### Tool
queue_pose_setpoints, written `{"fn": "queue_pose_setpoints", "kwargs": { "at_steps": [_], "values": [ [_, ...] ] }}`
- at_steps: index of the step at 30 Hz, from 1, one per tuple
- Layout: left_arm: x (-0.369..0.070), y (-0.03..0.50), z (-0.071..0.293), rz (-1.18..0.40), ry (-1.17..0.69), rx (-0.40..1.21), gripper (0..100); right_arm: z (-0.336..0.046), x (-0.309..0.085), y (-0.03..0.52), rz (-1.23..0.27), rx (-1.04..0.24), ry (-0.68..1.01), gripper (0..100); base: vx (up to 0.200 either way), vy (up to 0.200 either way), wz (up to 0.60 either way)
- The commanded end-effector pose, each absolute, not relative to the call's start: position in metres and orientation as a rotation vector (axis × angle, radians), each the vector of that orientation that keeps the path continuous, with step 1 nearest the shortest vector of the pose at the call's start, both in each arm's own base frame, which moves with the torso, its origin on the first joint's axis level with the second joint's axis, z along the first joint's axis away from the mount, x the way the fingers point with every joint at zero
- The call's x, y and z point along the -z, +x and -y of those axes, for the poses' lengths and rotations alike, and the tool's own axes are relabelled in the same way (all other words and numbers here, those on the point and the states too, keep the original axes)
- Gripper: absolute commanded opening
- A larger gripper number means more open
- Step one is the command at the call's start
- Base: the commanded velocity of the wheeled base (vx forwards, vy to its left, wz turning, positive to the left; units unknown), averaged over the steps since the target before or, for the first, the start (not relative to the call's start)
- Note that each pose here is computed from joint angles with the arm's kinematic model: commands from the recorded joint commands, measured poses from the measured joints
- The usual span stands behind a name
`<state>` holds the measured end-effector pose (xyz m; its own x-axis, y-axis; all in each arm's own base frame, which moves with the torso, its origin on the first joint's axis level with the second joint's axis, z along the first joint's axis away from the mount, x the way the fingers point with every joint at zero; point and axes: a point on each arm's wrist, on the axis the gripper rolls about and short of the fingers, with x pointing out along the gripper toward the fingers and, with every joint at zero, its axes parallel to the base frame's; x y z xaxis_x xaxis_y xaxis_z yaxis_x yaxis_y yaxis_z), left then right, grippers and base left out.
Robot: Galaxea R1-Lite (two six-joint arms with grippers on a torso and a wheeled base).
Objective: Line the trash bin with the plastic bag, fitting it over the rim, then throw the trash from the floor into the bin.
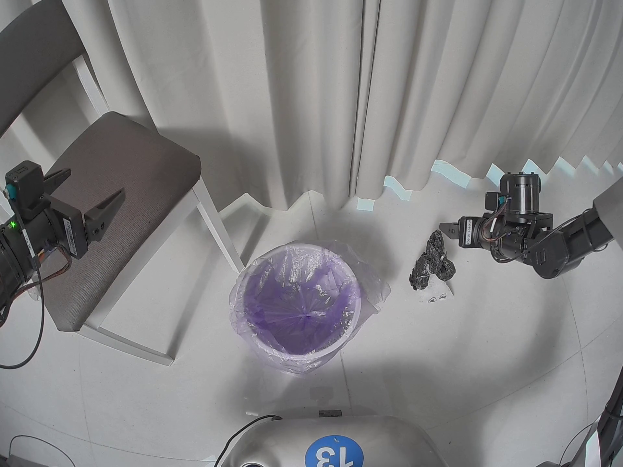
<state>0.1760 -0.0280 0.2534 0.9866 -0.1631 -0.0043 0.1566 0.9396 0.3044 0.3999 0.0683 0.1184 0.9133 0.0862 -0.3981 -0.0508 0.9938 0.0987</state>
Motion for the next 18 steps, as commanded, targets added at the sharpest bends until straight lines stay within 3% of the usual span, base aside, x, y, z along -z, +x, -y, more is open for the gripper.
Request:
{"fn": "queue_pose_setpoints", "kwargs": {
  "at_steps": [1,8,18],
  "values": [
    [-0.254,0.178,0.028,0.020,0.314,0.164,100,-0.069,-0.078,0.422,-0.464,-0.057,0.093,100,0.000,0.000,0.00],
    [-0.257,0.178,0.028,0.029,0.315,0.150,100,-0.074,-0.042,0.452,-0.479,-0.030,0.171,100,0.000,0.000,0.00],
    [-0.252,0.180,0.028,0.012,0.316,0.160,100,-0.064,-0.012,0.489,-0.371,0.015,0.285,100,0.000,0.000,0.00]
  ]
}}
